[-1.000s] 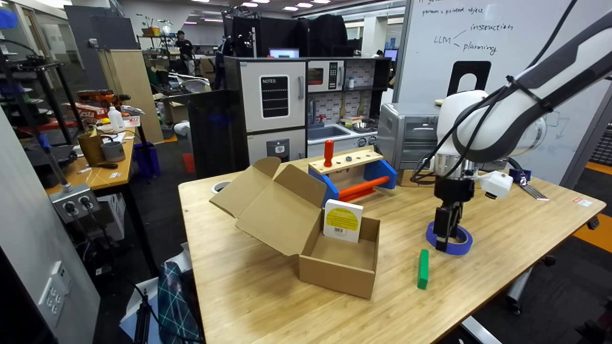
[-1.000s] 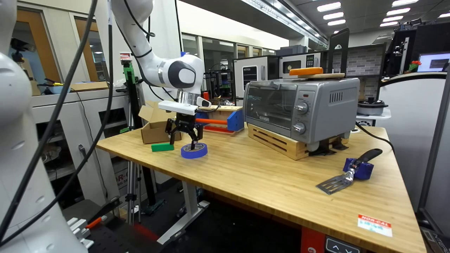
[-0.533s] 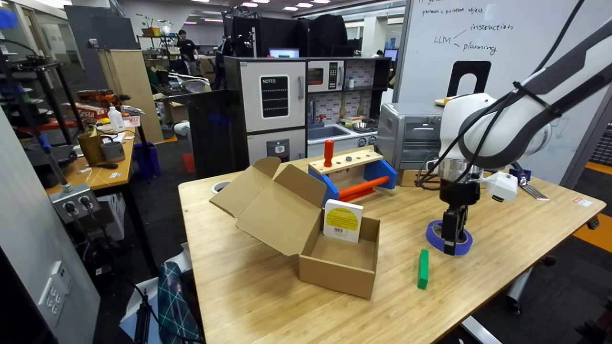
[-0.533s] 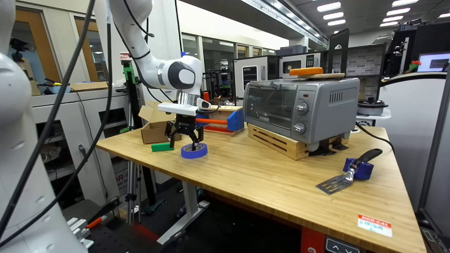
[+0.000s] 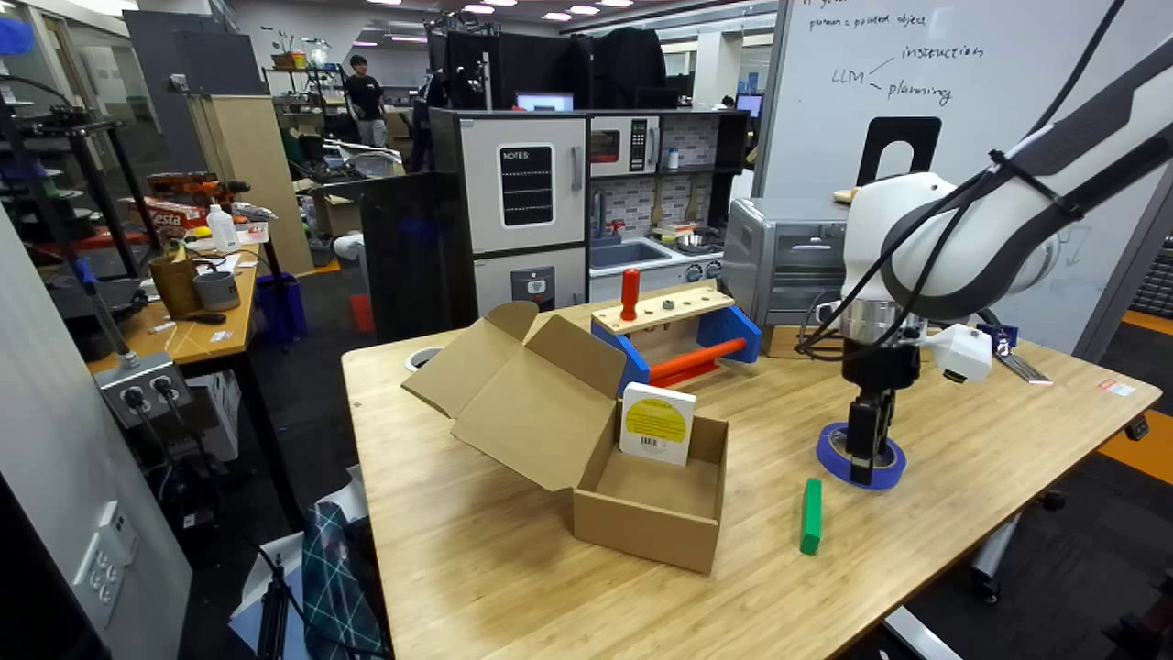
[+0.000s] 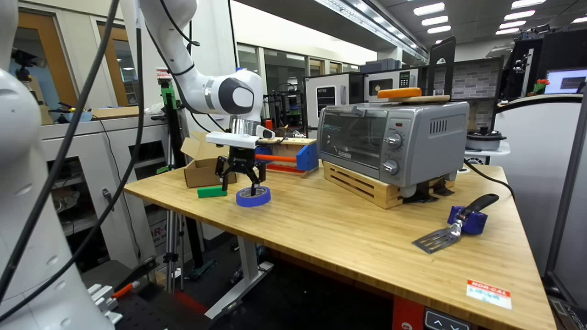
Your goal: Place the book, blue masking tape, and green block in the box
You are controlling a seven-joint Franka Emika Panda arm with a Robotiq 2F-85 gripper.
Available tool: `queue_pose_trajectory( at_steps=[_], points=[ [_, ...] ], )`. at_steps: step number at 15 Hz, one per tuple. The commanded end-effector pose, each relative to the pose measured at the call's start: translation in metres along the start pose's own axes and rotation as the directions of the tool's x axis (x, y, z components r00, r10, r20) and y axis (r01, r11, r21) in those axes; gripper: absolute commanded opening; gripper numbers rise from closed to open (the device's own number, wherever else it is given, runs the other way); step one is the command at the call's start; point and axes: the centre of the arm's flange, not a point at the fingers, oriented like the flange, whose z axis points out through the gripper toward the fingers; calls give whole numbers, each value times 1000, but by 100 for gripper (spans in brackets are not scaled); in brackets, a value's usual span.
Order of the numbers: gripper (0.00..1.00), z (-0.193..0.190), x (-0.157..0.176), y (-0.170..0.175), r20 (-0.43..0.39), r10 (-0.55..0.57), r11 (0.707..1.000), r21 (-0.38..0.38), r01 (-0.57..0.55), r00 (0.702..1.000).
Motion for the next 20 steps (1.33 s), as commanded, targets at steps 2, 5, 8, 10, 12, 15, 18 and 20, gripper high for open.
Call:
queue_pose_trajectory(
  at_steps=[2, 5, 8, 10, 12, 15, 18, 20],
  points=[
    [100, 1, -3, -2, -7, -13, 1000, -9, 13, 1000],
    [100, 2, -2, -2, -9, -21, 1000, -7, 21, 1000],
    [94, 3, 1, -1, -7, -23, 1000, -5, 23, 1000],
    [81, 4, 2, -2, -7, -26, 1000, -5, 26, 1000],
    [71, 5, 3, -3, -7, -29, 1000, -4, 29, 1000],
    [59, 8, 4, -5, -4, -34, 999, -3, 34, 999],
    [46, 10, 5, -5, -3, -34, 999, 1, 34, 999],
    [28, 7, 5, -5, -10, -32, 999, 1, 32, 999]
  ],
)
